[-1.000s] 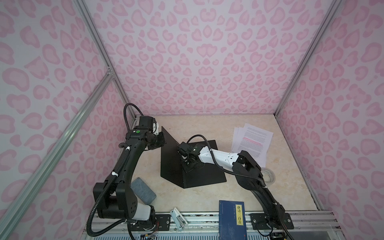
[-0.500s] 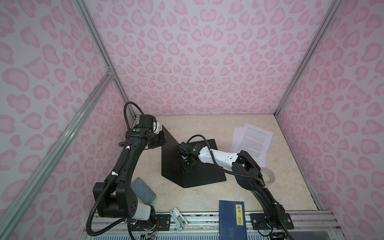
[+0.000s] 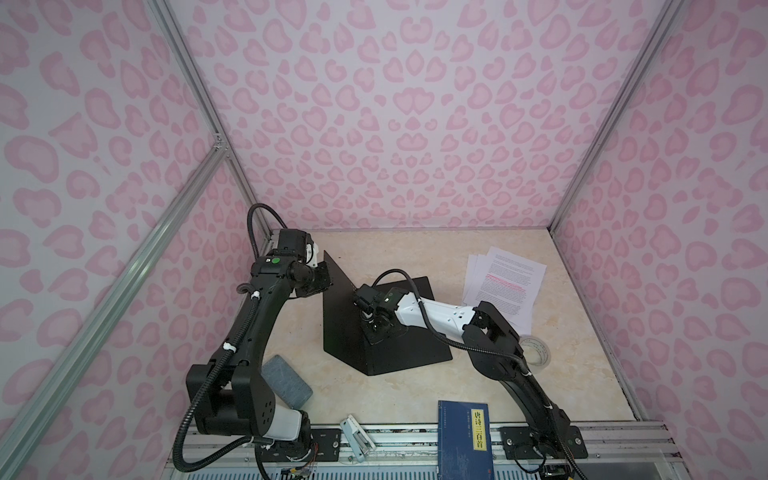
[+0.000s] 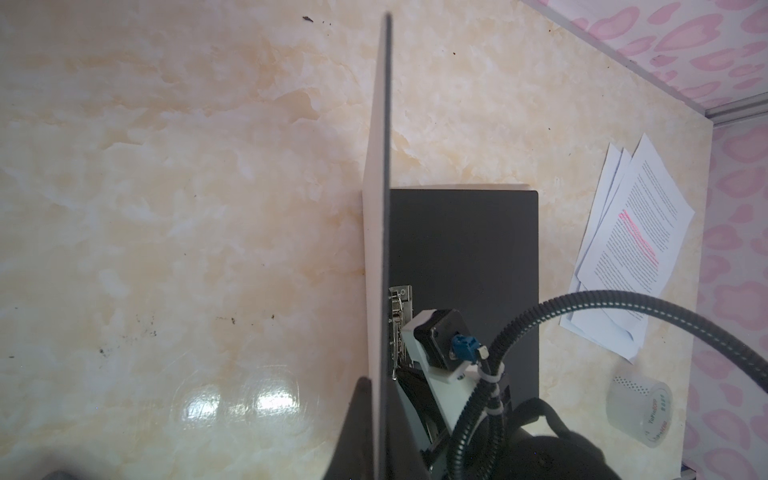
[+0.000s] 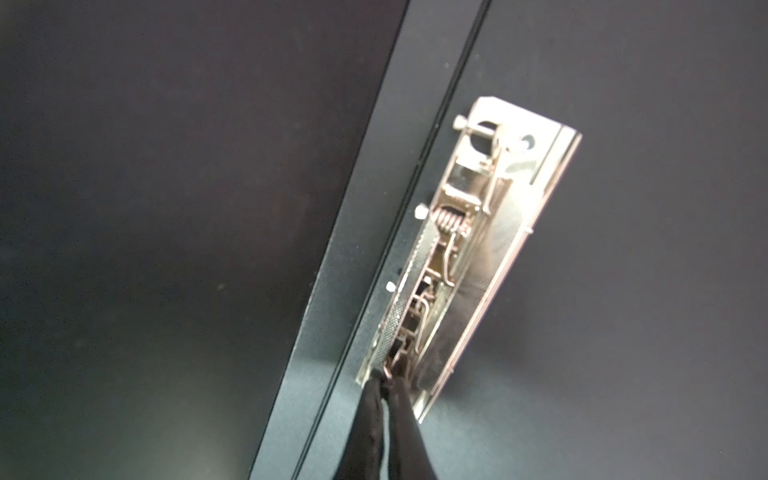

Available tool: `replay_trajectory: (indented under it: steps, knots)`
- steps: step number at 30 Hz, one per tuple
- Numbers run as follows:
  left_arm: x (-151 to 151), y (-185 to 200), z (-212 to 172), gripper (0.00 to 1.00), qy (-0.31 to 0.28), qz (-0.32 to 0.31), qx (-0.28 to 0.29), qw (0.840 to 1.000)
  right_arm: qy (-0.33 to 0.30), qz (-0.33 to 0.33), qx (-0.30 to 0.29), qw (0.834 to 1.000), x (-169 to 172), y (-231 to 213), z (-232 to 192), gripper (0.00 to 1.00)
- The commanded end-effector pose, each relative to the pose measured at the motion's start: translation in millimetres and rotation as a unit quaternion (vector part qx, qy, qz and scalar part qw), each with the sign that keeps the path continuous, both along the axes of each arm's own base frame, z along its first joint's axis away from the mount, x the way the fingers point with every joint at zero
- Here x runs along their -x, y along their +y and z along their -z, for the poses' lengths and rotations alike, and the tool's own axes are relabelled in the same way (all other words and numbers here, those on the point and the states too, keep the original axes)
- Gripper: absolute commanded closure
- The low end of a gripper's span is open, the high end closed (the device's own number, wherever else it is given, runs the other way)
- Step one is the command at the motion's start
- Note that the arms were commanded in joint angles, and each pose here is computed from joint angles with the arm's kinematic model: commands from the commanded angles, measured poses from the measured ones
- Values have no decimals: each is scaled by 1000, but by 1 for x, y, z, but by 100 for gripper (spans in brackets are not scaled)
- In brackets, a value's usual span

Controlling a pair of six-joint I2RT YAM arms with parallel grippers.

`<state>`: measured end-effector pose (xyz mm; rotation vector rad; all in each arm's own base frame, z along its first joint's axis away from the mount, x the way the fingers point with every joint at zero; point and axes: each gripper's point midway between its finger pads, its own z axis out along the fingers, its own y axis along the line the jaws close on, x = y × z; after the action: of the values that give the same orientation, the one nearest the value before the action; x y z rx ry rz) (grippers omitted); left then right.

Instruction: Put the files into the folder

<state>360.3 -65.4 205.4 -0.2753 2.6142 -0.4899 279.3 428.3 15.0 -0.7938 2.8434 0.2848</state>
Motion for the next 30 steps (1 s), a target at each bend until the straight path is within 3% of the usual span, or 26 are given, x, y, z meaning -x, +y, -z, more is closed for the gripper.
replay_trajectory:
  steps: [1, 30]
  knots:
    - [-4, -3, -4, 97, -7, 7, 8, 1000, -2, 0, 62, 998, 1, -24, 25, 94]
    - [-3, -2, -4, 97, -9, 10, 2, 1000, -36, 7, 102, 994, -11, -34, 15, 95]
